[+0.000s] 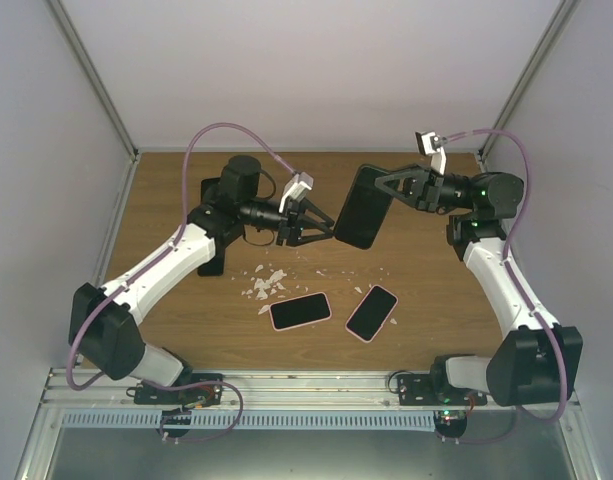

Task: Take the phone out of the phone case
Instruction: Remove the phone case from the phone.

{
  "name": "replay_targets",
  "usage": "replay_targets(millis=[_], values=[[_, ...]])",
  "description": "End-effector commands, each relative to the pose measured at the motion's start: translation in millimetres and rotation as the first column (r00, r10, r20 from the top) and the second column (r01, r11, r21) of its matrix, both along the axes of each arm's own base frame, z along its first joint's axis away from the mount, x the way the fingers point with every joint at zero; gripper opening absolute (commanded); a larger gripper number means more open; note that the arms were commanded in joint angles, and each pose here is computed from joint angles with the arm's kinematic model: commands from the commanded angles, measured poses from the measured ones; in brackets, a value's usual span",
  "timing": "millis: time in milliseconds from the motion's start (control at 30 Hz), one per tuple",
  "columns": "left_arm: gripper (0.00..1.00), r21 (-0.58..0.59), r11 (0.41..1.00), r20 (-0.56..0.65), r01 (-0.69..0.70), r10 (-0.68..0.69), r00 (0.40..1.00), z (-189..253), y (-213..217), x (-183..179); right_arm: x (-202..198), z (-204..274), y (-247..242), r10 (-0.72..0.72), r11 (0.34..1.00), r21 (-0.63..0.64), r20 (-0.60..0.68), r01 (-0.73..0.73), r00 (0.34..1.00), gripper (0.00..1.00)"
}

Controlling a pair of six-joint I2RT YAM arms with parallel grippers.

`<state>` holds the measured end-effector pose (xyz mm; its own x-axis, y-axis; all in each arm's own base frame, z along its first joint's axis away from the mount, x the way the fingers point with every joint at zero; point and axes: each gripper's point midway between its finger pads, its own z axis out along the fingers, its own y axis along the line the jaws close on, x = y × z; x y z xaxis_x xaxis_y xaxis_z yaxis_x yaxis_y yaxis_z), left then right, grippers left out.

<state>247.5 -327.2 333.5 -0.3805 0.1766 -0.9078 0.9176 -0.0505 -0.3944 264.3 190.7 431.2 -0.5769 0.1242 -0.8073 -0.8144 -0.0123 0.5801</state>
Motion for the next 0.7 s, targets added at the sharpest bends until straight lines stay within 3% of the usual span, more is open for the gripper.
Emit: replay_targets(millis=[0,333,667], values=[[0.4,0.027,0.991,0.008,-0.128,0.128,0.992,-6.4,-2.3,33.3,-12.8,13.2,0.2,0.006,1.0,0.027,0.022,-0.006,1.0,0.01],[0.41,0.032,0.985,-0.012,-0.172,0.173,0.985,-4.8,-6.7,48.0,-14.9,6.2,5.0,0.019,0.999,0.03,0.004,-0.019,1.0,0.0],[0.47,-0.055,0.996,0.037,-0.077,0.079,0.996,32.9,-19.3,39.4,-12.7,-14.5,19.2,0.049,0.999,0.019,-0.044,-0.048,0.998,0.01]])
